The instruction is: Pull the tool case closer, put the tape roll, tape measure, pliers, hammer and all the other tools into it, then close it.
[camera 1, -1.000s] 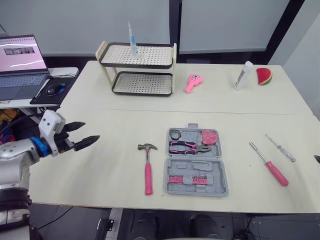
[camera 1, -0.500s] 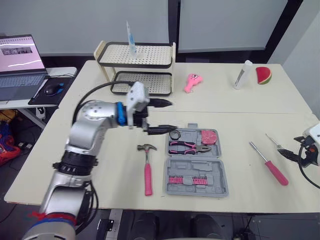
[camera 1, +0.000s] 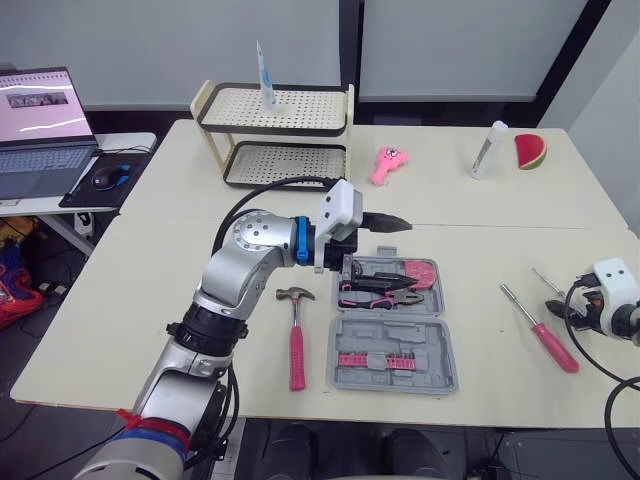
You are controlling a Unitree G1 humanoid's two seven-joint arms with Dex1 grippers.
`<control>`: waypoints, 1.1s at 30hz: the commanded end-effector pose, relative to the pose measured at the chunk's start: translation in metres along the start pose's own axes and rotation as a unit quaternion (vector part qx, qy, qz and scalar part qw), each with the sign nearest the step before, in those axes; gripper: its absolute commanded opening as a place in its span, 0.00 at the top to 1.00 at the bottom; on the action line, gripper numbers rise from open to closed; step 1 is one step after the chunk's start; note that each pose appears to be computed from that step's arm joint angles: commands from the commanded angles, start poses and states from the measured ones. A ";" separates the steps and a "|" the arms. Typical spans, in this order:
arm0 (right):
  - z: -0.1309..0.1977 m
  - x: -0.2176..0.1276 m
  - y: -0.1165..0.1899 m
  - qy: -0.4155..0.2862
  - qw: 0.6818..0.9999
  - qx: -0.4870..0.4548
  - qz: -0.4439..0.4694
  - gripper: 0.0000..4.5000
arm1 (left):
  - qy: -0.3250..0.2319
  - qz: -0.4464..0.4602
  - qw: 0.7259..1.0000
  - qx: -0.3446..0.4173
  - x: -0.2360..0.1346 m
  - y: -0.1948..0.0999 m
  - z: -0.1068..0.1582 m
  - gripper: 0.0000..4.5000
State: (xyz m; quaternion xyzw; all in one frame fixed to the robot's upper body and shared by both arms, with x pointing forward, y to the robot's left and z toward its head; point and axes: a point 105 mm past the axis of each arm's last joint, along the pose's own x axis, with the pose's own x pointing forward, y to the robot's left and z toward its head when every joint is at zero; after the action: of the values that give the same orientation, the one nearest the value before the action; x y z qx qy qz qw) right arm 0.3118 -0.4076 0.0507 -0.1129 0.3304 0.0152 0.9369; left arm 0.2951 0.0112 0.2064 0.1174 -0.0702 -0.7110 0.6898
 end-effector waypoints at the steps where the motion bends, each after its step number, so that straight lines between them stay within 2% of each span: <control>1: -0.004 -0.001 -0.007 0.003 0.999 0.037 -0.016 0.01 | -0.009 -0.010 1.000 0.009 0.003 -0.006 0.006 0.00; 2: -0.006 -0.001 -0.006 0.006 0.999 0.041 -0.014 0.01 | -0.009 -0.010 1.000 0.008 0.003 -0.006 0.006 0.00; 4: -0.012 -0.001 -0.003 0.017 0.999 0.046 -0.004 0.09 | -0.012 -0.013 1.000 0.007 0.003 -0.007 0.008 0.00; 9: -0.014 0.000 0.006 0.025 0.999 0.041 0.025 0.42 | -0.014 -0.015 1.000 0.005 0.004 -0.007 0.009 0.00; 22: -0.023 -0.008 0.003 0.038 0.999 0.029 0.022 0.90 | -0.013 -0.017 1.000 0.008 0.006 -0.008 0.008 0.00; 27: -0.016 -0.011 -0.001 0.020 1.000 0.017 0.009 0.92 | -0.016 -0.017 1.000 0.009 0.006 -0.008 0.008 0.00; 33: 0.029 -0.038 -0.002 -0.033 0.999 -0.030 0.018 0.92 | -0.007 -0.014 1.000 0.014 -0.003 -0.006 0.007 0.00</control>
State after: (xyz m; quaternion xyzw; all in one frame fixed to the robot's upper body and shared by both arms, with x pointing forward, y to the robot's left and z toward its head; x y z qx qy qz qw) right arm 0.2929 -0.4029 0.0603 -0.1202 0.3420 0.0411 0.9311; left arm 0.2926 0.0127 0.2034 0.1168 -0.0615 -0.7156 0.6860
